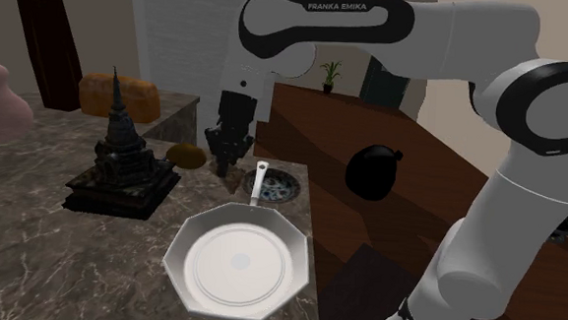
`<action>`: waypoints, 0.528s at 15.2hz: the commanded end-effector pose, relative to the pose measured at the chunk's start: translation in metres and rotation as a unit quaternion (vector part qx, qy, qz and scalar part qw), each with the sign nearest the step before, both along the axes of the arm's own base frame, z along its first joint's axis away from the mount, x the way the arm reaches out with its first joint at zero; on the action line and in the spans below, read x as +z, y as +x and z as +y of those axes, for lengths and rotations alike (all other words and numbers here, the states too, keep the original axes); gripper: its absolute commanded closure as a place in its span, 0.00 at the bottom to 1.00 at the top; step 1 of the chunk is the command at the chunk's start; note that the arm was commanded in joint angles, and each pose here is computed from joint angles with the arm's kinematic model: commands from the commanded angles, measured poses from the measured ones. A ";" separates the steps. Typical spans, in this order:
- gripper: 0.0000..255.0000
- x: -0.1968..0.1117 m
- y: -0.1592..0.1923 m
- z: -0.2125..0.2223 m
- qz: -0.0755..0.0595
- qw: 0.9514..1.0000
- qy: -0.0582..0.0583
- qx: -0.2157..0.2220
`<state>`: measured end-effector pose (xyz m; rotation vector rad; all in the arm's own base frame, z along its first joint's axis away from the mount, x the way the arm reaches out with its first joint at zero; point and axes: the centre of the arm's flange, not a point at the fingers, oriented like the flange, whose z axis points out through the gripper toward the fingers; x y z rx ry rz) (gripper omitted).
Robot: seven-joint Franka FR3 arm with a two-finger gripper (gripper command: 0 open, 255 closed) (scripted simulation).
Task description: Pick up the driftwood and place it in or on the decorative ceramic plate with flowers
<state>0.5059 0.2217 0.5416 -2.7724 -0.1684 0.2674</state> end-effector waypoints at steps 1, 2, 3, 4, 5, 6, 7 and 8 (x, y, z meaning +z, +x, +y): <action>1.00 0.000 0.001 -0.027 0.000 1.000 0.000 0.001; 1.00 0.000 0.001 -0.041 0.000 1.000 0.000 0.001; 1.00 0.000 0.001 -0.054 0.000 1.000 0.000 0.001; 1.00 0.000 0.001 -0.067 0.000 1.000 0.000 0.001; 1.00 0.000 0.002 -0.080 0.000 1.000 0.000 0.001; 1.00 0.000 0.002 -0.093 0.000 1.000 0.000 0.001; 1.00 0.000 0.002 -0.107 0.000 1.000 0.000 0.001; 1.00 0.000 0.002 -0.120 0.000 1.000 0.000 0.001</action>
